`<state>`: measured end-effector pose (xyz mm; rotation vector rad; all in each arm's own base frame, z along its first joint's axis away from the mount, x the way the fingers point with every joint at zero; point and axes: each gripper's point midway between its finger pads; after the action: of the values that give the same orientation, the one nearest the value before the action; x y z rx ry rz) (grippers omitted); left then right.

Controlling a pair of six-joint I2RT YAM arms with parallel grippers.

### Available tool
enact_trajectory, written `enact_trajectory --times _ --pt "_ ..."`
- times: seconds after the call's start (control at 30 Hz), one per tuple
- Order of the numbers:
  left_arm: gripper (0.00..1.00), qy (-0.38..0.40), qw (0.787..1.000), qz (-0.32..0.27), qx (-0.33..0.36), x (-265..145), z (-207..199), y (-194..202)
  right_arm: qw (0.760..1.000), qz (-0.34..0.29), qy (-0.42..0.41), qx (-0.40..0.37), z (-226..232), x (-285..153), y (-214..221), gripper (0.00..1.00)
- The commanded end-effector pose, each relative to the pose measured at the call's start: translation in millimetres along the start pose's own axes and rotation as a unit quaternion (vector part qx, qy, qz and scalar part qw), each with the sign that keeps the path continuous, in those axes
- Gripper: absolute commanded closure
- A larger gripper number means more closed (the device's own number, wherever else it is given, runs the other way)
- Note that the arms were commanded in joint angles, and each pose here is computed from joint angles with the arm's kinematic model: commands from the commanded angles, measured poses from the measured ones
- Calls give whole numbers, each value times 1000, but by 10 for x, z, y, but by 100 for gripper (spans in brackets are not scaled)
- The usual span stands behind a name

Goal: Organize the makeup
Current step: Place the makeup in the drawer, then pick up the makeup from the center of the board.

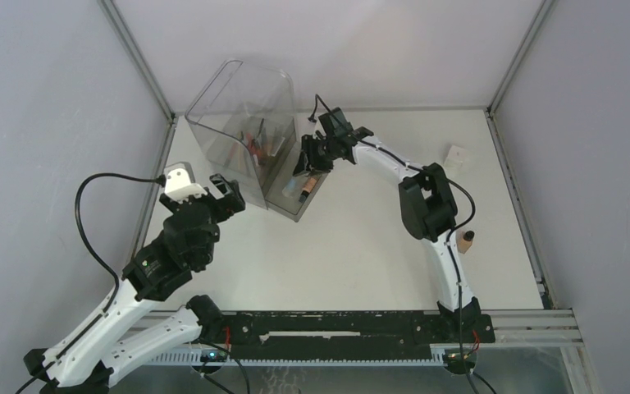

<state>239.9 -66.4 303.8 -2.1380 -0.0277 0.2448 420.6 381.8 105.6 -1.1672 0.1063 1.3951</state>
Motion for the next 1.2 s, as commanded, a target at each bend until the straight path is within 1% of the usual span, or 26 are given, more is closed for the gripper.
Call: enact_trajectory --times 0.0,0.03,0.07,0.1,0.17,0.33,0.53,0.63,0.7,0.77,0.83,0.87,0.9,0.93,1.0,1.03,1.07,1.13,1.17 --pt "10 -2 1000 -19 3 15 -5 -92 1000 -22 14 -5 20 -53 -206 58" --pt "10 -2 1000 -20 2 9 -5 -107 1000 -24 18 -3 -8 -52 -228 47" --pt "10 -2 1000 -20 1 4 0 -111 999 -27 19 0 -24 -54 -252 40" --pt "10 -2 1000 -20 -2 -6 3 -121 999 -32 20 3 -39 -61 -285 36" --pt "10 -4 1000 -22 -8 -22 33 -127 999 -45 15 3 -30 -89 -381 31" --pt "10 -5 1000 -21 -10 -28 63 -104 998 -62 9 -16 88 -262 -554 28" --pt "10 -8 1000 -15 -6 3 25 -74 993 -110 35 -35 143 -649 -644 28" --pt "11 -7 1000 -13 -6 8 3 -75 989 -135 55 -27 20 -913 -643 28" --pt "11 -6 1000 -14 -9 0 5 -86 987 -144 71 -16 -109 -1125 -528 30" --pt "11 -7 1000 -14 -9 -11 20 -92 980 -161 116 -15 -298 -1420 -431 30" --pt "11 -6 1000 -15 -9 -14 28 -91 967 -175 184 -13 -581 -1749 -286 28" --pt "11 -5 1000 -13 -7 -10 24 -78 956 -175 233 -8 -755 -1940 -177 27" --pt "11 -5 1000 -10 -3 2 9 -58 935 -179 306 1 -1003 -2205 -83 26" --pt "11 -4 1000 -6 0 17 -9 -35 915 -175 362 10 -1187 -2435 39 25" --pt "11 1 1000 3 5 46 -68 10 878 -163 449 38 -1484 -2876 297 22" --pt "11 4 1000 8 6 61 -98 36 859 -156 483 66 -1622 -3075 459 21" --pt "10 7 1000 13 8 80 -132 73 844 -156 504 95 -1727 -3265 596 21" --pt "9 15 1000 27 8 112 -190 160 832 -141 517 146 -1958 -3388 963 21" --pt "9 16 999 32 4 126 -208 203 829 -140 514 170 -2047 -3413 1099 21"
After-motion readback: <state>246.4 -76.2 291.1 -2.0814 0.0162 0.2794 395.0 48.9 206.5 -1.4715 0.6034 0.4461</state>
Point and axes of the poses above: each gripper's point midway between its finger pads, its own x axis out along the fingers, its own z axis along the line the jaws close on, y = z × x, and after that the axes turned 15 degrees about -x, right-handed
